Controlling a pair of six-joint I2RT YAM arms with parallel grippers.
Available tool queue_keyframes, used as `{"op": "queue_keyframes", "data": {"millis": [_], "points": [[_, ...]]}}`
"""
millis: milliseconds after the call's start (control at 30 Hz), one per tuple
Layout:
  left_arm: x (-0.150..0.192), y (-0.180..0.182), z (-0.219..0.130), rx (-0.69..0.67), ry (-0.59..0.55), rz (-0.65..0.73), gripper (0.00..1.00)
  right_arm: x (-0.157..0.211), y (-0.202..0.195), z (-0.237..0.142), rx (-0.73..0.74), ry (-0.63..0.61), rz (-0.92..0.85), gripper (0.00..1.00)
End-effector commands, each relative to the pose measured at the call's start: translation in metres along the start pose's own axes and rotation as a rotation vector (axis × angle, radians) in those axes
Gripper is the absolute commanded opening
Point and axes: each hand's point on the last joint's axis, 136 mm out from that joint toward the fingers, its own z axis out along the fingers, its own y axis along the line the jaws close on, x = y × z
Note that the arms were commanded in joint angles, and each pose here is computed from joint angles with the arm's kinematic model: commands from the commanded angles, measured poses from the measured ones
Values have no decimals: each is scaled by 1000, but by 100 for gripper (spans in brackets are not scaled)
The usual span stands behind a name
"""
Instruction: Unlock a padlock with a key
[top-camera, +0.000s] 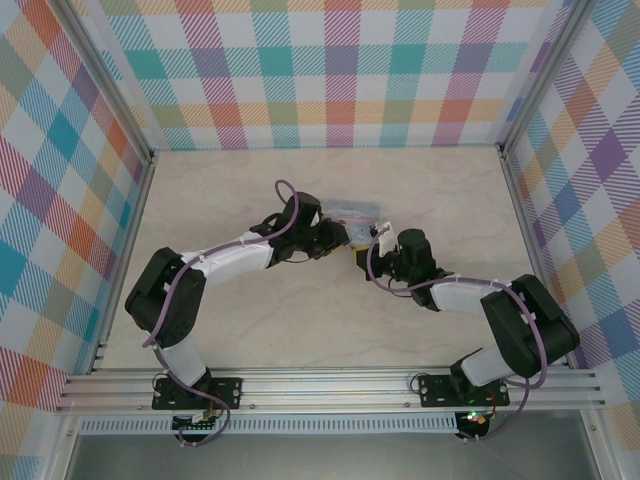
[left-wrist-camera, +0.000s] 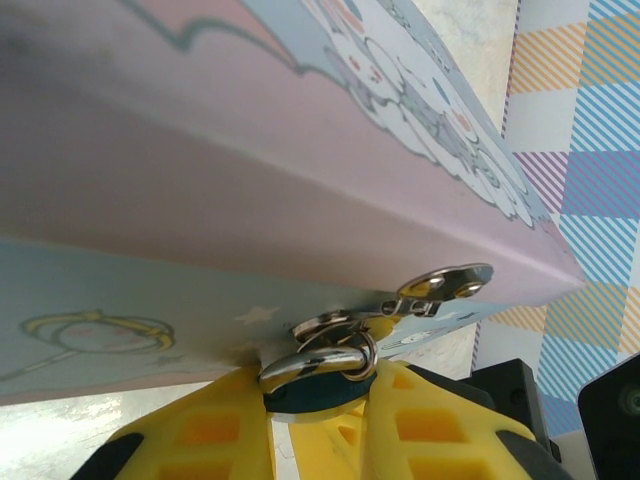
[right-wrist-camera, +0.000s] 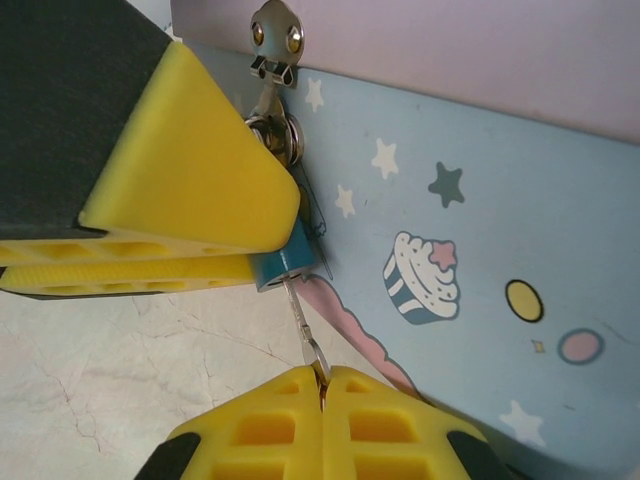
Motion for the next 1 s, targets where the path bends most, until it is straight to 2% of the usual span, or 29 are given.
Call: {"op": "queue_keyframes", "data": {"millis": [0, 500, 967], "points": [[22, -22, -8, 70, 86, 65, 21, -61, 24, -2, -96, -162, -81, 4], [22, -21, 0, 75, 96, 56, 20, -66, 32, 3, -169, -153, -11, 4], [22, -12, 2, 43, 98, 69, 20, -70, 27, 0, -178, -145, 34, 4]]}}
